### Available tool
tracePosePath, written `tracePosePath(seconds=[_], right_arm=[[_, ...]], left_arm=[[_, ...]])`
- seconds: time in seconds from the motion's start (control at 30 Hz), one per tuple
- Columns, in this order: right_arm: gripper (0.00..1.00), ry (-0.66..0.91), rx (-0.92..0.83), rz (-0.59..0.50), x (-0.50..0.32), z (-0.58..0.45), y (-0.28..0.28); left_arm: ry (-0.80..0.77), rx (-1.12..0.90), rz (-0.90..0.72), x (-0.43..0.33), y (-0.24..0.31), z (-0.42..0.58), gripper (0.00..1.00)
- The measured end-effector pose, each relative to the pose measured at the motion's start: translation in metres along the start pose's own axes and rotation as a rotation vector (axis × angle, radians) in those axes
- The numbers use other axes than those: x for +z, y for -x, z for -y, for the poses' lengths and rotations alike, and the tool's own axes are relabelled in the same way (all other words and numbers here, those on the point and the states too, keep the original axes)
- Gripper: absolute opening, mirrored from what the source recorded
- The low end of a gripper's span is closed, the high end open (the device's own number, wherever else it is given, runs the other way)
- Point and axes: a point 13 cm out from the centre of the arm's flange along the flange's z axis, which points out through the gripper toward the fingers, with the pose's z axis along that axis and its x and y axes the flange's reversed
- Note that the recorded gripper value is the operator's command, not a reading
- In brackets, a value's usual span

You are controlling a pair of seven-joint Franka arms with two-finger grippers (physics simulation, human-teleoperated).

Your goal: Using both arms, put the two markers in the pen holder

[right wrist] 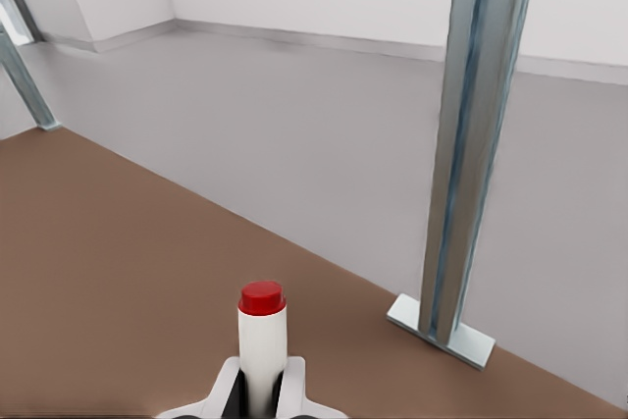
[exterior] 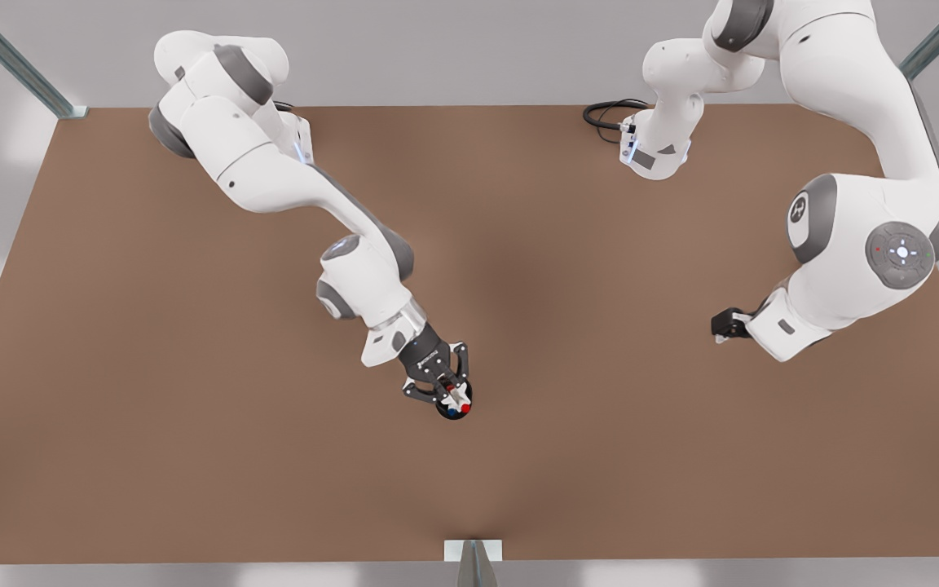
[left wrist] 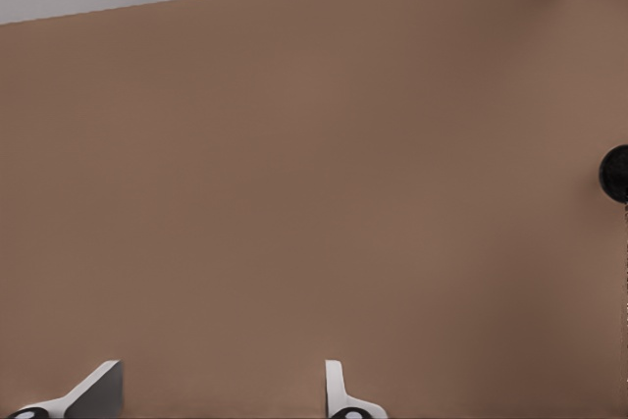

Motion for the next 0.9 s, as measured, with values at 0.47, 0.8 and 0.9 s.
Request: tracePosePath(seconds=[0.47, 0.8, 0.9], right_arm=[[0.21, 0.041, -0.106, -0.001, 0.033, -0.007, -0.062], [0.21, 0.064, -0.129, 0.001, 0.048, -0.007, -0.090], [0.77, 0.075, -0.141, -0.012, 0.059, -0.007, -0.112]], left_arm=[[-0.014, -0.060, -0.034, 0.017, 0.000, 0.001, 1.00], [-0.016, -0.090, -0.041, 0.022, 0.001, -0.005, 1.00], [-0.016, -0.094, -0.043, 0.024, 0.001, -0.005, 1.00]])
